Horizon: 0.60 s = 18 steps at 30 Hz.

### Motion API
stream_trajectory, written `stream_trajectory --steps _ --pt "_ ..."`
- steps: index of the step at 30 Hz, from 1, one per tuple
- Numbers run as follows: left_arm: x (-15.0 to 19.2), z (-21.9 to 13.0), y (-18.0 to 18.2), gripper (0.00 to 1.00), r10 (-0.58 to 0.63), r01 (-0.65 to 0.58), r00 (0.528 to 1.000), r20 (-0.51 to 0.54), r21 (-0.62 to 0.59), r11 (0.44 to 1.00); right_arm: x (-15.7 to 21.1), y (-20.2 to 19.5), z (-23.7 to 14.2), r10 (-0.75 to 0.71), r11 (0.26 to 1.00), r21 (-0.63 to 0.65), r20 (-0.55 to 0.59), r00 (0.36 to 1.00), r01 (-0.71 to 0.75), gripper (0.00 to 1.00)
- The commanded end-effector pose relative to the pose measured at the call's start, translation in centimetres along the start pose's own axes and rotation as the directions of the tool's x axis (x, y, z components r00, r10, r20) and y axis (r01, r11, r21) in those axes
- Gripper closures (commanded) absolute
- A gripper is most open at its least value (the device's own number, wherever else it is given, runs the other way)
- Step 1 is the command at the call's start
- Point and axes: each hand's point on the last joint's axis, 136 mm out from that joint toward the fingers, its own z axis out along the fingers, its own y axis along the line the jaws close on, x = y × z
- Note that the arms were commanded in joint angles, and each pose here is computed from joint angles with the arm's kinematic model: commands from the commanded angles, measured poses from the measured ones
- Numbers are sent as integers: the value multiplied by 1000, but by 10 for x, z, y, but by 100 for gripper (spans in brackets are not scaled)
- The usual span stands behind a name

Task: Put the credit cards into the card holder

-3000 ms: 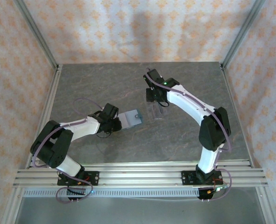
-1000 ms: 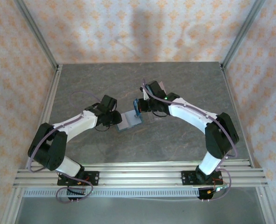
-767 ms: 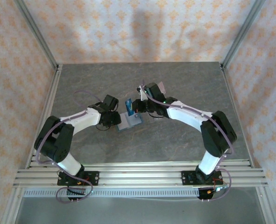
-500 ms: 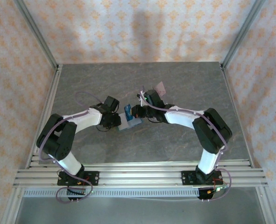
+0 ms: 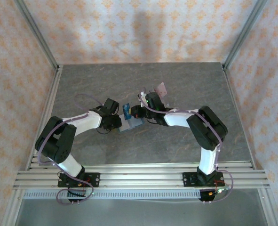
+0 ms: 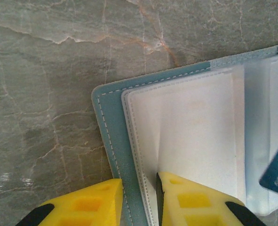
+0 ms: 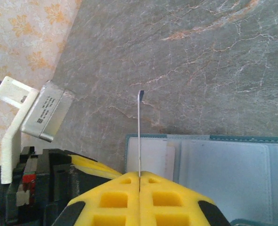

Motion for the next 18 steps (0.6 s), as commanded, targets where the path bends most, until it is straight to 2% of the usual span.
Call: stream_trajectory --steps 1,18 --pt "18 6 27 74 0 -5 999 -48 -90 996 -7 -1 3 -4 999 -32 34 999 5 100" --pt "20 8 27 74 -8 3 998 -55 -87 996 3 -14 13 14 999 -34 6 1000 -14 100"
